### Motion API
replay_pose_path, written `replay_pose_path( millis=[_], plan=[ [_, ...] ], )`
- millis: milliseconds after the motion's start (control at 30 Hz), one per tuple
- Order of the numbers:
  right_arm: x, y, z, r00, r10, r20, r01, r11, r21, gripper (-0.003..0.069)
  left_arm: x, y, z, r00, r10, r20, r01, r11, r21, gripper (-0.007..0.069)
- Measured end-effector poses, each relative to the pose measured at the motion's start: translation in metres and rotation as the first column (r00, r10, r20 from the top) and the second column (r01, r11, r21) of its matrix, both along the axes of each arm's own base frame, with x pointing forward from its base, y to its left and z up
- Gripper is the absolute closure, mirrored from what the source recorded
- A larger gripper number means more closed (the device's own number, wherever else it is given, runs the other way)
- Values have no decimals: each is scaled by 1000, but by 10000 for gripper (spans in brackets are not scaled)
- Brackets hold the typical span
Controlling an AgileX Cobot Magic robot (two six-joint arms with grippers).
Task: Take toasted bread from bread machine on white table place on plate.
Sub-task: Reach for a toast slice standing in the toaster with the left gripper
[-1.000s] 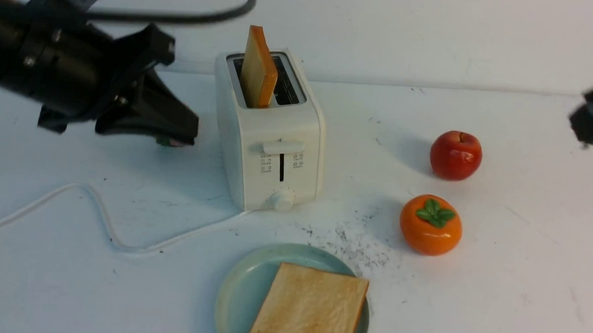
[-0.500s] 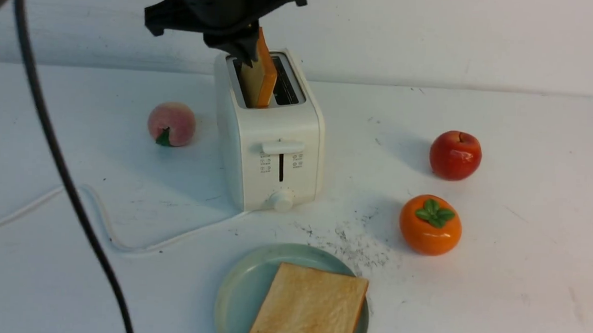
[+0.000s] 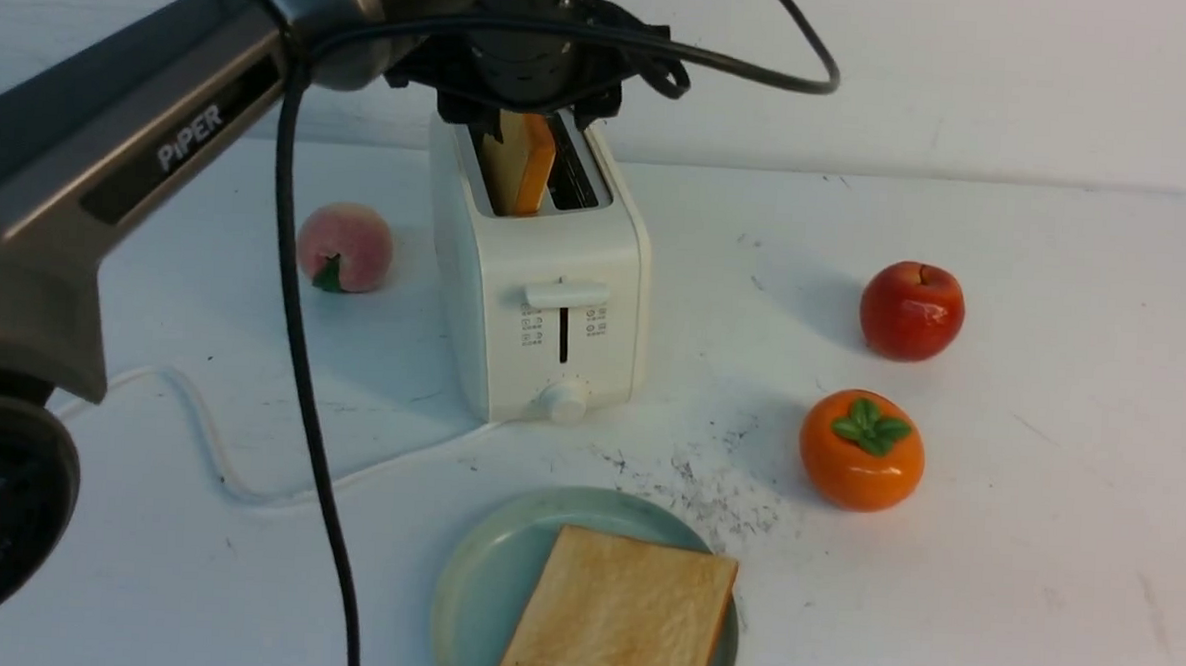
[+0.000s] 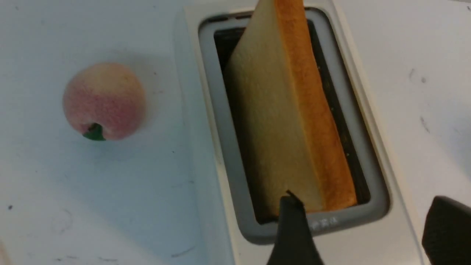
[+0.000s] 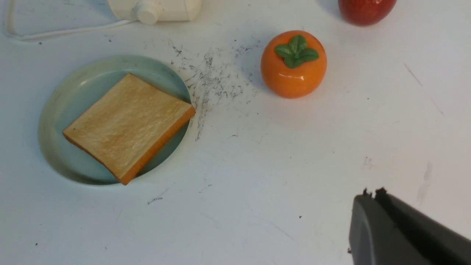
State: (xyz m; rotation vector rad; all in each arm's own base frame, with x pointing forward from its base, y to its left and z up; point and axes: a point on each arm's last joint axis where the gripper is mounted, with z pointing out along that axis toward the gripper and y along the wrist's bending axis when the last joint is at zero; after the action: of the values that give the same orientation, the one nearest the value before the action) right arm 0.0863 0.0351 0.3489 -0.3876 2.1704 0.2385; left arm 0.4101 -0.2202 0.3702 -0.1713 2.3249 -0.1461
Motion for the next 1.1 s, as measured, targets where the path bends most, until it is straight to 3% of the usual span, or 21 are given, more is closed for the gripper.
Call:
replay_pose_path(
  millis=[533,833,933,967,1000,1033,1100],
  plan=[
    [0,0,0,1000,0,3,0,1000,0,654,29,-14,-44,999,-32,39,29,996,83,177],
    [0,0,0,1000,0,3,0,1000,0,647,40,-11,-62,998,-26,61,13,978,210,190],
    [0,0,0,1000,0,3,0,1000,0,647,43,-12,-67,998,-25,59,11,973,231,266],
    [0,0,0,1000,0,3,0,1000,0,647,44,-12,-69,998,-27,63,11,971,239,335],
    [0,0,0,1000,0,3,0,1000,0,647,44,-11,-68,997,-27,66,10,970,243,358],
    [0,0,0,1000,0,3,0,1000,0,647,45,-11,-68,997,-29,76,8,966,257,470],
    [0,0,0,1000,0,3,0,1000,0,647,45,-10,-67,996,-32,87,7,963,268,525]
  ],
)
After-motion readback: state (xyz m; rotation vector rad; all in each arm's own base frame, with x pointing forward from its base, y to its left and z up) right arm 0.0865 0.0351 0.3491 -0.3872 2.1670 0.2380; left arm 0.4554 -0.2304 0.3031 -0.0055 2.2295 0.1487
